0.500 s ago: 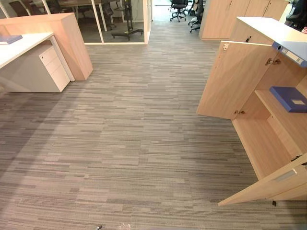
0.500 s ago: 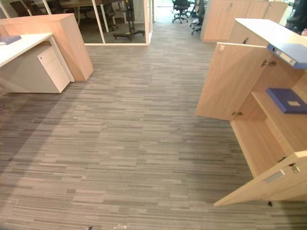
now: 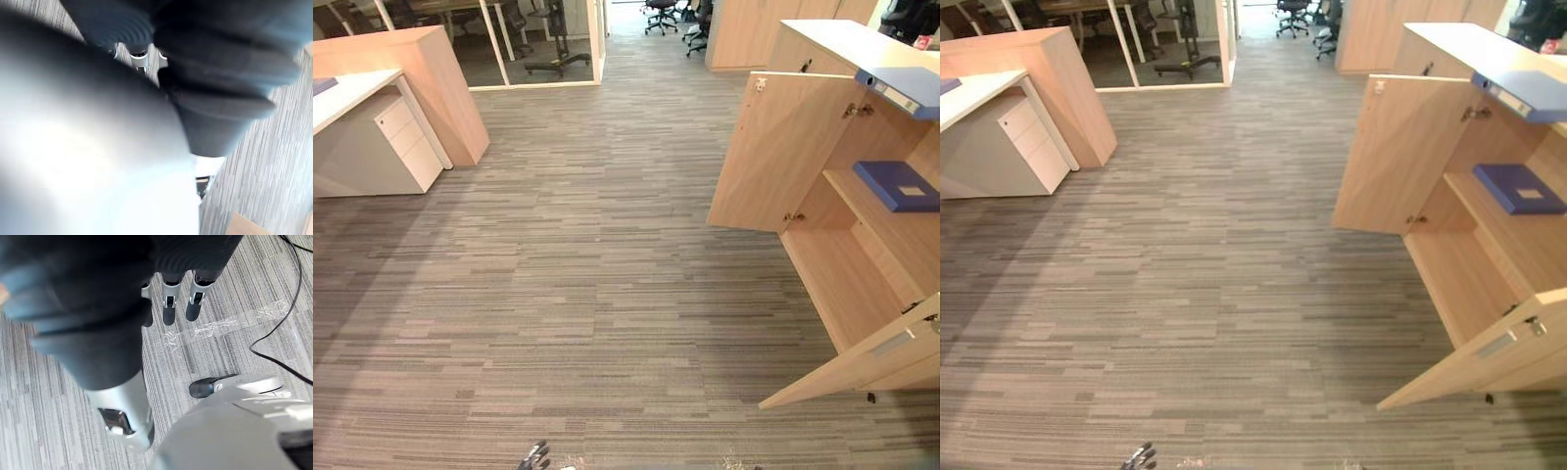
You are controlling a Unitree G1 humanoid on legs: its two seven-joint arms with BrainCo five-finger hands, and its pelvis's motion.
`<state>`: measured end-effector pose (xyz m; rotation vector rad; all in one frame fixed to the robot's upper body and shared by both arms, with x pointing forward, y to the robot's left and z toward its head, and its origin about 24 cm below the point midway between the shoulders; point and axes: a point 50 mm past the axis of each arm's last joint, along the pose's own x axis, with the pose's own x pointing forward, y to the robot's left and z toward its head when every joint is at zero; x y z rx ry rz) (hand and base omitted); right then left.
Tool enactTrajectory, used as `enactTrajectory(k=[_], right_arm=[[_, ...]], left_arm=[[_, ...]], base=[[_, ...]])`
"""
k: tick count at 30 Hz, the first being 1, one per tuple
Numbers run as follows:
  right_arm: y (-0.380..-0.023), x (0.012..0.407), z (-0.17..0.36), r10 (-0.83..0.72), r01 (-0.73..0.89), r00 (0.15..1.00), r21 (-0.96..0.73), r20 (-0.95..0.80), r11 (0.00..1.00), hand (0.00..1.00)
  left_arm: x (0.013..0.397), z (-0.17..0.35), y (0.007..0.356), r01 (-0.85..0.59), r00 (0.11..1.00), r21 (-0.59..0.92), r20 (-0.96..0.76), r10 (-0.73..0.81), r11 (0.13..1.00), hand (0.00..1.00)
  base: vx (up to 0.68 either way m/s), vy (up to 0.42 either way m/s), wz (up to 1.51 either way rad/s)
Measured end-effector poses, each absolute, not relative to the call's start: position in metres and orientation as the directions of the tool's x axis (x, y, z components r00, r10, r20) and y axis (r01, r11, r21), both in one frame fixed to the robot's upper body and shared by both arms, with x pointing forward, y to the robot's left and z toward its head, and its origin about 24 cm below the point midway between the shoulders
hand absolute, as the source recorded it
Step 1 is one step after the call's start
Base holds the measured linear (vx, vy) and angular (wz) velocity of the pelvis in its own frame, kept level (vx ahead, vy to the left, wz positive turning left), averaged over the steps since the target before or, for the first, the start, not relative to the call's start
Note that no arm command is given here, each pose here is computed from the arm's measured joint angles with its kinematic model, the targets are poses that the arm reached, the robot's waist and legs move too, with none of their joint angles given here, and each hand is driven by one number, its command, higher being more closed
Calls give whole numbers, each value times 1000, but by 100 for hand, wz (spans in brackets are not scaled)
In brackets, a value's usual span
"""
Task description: Walk over to the cabinet, pick up the folder, carry it to the office cabinet, place the folder inside the office cabinet, then close the office cabinet door
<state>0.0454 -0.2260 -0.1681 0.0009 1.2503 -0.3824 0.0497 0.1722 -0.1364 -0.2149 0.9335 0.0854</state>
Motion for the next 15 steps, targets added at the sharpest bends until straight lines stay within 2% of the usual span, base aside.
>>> enactTrajectory(k=[4,8,11,15], right_arm=[[-229,59,-165,-290,285,299,-205,-909,936,0],[-232,81,-156,-307,293,387,-199,-870,935,0],[-229,82,-157,-300,297,394,-189,-869,936,0],[-222,77,-159,-281,305,382,-167,-881,938,0]], left_arm=[[57,-134,165,-115,608,-142,-792,-43,983,0],[68,-129,165,-56,633,-111,-772,-50,992,0],[72,-126,165,-39,645,-97,-763,-49,994,0],[84,-122,168,-26,672,-83,-739,-44,996,0]], base=[[9,22,-14],[-15,38,-28],[72,-49,-9],[185,-240,-5]])
